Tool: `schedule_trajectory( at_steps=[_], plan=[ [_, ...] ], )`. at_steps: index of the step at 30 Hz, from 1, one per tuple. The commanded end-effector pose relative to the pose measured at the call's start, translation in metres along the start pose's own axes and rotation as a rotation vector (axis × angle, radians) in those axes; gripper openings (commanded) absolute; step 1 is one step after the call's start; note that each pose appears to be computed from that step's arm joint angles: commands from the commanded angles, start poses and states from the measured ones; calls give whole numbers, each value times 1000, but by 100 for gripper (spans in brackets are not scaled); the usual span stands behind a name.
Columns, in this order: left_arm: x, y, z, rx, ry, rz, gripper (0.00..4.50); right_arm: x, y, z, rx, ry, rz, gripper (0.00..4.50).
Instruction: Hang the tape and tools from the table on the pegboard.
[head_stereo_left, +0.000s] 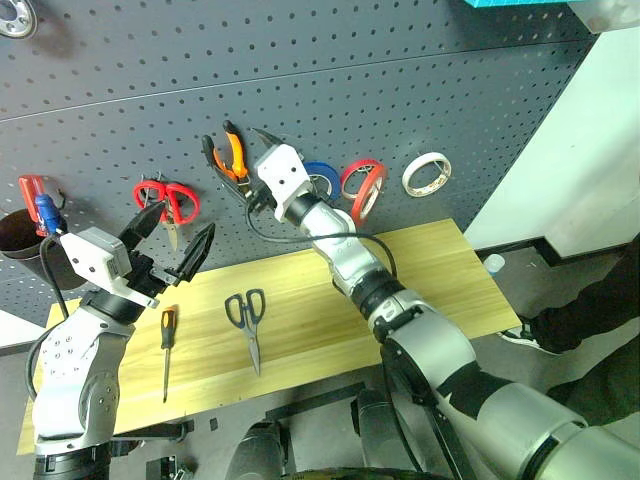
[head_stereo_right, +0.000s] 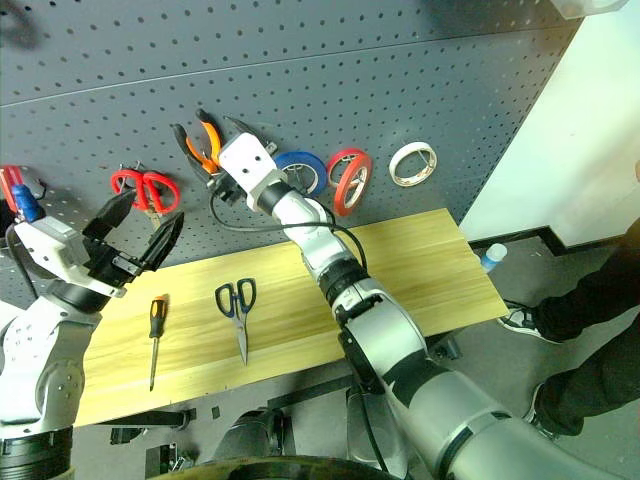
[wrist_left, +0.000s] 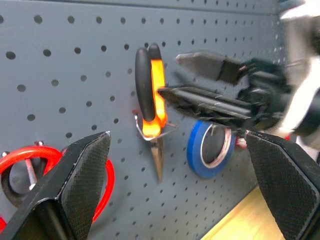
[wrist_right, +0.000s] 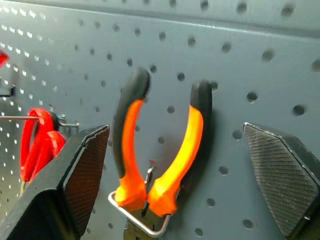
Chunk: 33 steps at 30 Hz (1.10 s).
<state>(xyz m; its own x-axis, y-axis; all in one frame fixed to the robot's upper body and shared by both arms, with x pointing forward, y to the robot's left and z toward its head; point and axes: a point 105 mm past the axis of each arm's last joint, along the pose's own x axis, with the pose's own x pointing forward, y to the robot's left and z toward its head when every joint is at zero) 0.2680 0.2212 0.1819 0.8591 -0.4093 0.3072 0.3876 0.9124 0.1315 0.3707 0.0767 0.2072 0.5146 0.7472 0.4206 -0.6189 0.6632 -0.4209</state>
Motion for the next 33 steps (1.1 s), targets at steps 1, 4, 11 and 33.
schedule_trajectory(
  at_steps=[1,4,11,33],
  plan=[
    [-6,5,5,44,19,23,449,-10,20,27,-105,-105,114,448],
    [-13,10,-5,43,81,46,449,-34,30,27,-150,-87,206,448],
    [-48,18,-46,22,280,155,449,-78,26,29,-251,-3,341,448],
    [-73,-46,-197,-227,1120,413,450,-181,-4,-14,67,467,586,450]
  ],
)
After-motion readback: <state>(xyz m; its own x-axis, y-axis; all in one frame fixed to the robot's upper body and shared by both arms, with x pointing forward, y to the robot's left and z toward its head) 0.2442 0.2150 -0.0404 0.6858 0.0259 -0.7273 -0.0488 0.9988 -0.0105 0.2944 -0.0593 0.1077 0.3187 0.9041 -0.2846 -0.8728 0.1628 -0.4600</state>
